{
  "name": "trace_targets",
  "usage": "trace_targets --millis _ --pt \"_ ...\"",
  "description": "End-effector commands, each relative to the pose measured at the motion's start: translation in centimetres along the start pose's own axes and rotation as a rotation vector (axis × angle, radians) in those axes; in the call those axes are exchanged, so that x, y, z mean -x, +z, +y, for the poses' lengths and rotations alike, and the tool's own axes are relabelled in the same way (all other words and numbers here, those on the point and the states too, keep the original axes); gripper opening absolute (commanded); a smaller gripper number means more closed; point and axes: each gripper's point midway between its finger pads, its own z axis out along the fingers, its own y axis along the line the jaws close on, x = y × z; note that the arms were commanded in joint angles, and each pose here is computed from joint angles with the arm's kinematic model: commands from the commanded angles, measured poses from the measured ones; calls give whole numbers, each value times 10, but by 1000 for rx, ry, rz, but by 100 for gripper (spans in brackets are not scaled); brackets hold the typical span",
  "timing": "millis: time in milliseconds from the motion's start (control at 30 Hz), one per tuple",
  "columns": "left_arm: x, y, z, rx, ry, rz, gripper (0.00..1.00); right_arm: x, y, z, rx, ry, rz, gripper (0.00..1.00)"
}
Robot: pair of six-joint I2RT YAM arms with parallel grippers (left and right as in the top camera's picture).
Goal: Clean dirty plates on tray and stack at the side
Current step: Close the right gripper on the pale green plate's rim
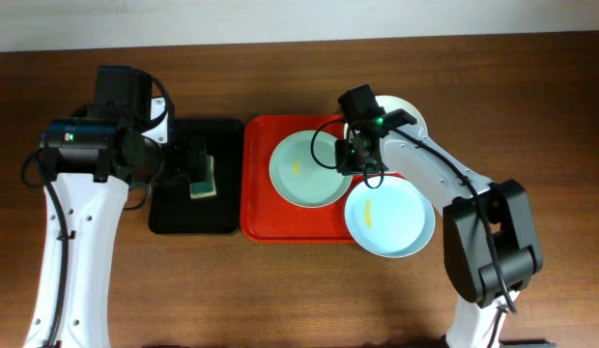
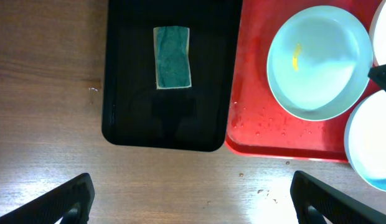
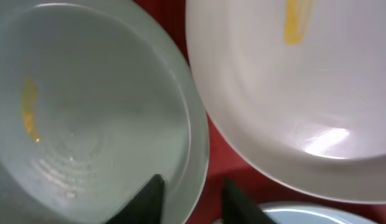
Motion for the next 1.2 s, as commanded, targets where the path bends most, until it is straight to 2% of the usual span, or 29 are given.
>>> trace_targets --millis 0,133,200,367,700,800,967,1000,1167 --pt "4 0 -3 -6 13 -10 99 -1 8 -5 -30 -2 2 34" --pt "5 0 -3 -7 13 -13 99 -2 12 -6 -29 -3 0 33" --pt "5 0 -3 -7 13 -12 99 -5 15 -7 -29 -2 2 26" --pt "4 0 -3 -7 13 -10 99 -7 17 -7 -30 -2 5 21" --pt "3 0 -2 -5 12 -3 99 -13 25 -9 -31 20 5 19" --pt "3 0 -2 -5 13 -2 99 -13 25 -9 -30 23 5 10" --pt "3 0 -2 -5 13 -3 99 -14 25 -9 -30 23 7 8" --pt "3 0 -2 -4 13 -3 99 -15 26 -9 -29 23 9 4" --pt "5 0 1 14 13 -13 99 -19 28 2 37 45 24 4"
